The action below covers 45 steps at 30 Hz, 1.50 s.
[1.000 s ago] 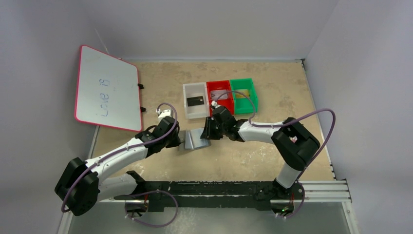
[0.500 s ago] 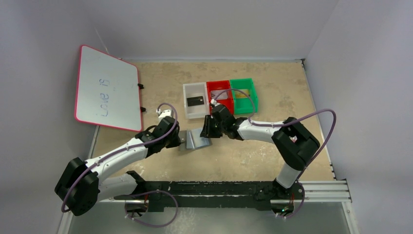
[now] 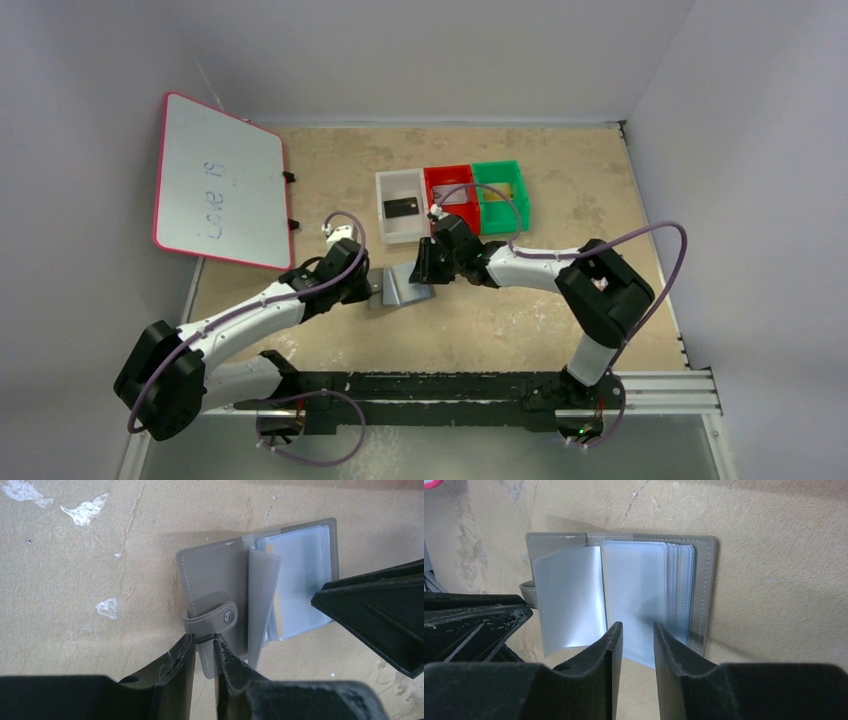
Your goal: Take the credit cards out of the card holder
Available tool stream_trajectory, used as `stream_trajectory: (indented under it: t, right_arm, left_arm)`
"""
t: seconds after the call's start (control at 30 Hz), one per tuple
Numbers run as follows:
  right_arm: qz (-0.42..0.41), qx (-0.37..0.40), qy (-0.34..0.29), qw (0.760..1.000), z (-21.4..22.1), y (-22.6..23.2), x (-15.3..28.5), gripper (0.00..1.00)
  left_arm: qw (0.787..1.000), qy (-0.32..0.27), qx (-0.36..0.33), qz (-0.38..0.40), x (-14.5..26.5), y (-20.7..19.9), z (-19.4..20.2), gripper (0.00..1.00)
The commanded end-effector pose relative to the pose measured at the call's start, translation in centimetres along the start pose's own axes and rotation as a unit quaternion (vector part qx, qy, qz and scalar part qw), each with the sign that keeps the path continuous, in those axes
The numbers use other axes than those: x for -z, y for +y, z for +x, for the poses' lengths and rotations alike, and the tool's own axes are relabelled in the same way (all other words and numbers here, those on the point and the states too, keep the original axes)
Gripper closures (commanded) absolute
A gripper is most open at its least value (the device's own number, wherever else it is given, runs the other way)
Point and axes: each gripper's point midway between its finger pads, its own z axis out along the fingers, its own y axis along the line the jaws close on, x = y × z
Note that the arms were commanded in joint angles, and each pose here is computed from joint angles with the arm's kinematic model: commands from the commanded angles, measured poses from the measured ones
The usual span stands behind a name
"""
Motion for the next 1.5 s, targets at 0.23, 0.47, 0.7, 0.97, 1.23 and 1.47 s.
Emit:
stream_trajectory:
  t: [0.23, 0.47, 0.7, 0.97, 1.23, 1.47]
  right_arm:
    - [0.001, 0.013, -0.026, 1.0, -1.9, 0.9, 0.2, 0.66]
    - [0.013, 0.009, -0.024, 1.0, -1.7, 0.6, 1.3, 0.64]
    - [0.021, 0.008, -0.015, 1.0, -1.3, 0.0, 0.4, 0.63]
    - [0.023, 0.018, -0.024, 0.999, -1.9, 0.2, 1.2, 0.6]
    - [0.025, 0.013, -0.026, 0.999, -2.6, 0.8, 1.1, 0.59]
    - [0.043, 0.011, -0.014, 0.999, -1.9, -0.2, 0.5, 0.59]
  left_arm:
    - [1.0, -0.012, 0.008, 0.019, -0.1, -0.9, -0.8, 0.81]
    - [1.0, -0.012, 0.007, 0.019, -0.1, -1.0, -0.8, 0.81]
    - [1.0, -0.01, 0.008, 0.02, -0.2, -1.1, -0.7, 0.81]
    - [1.0, -0.008, 0.007, 0.023, -0.3, -1.3, -0.7, 0.81]
    - [1.0, -0.007, 0.002, 0.024, -0.3, -1.5, -0.9, 0.81]
    - [1.0, -0.007, 0.003, 0.023, -0.3, -1.4, -0.8, 0.81]
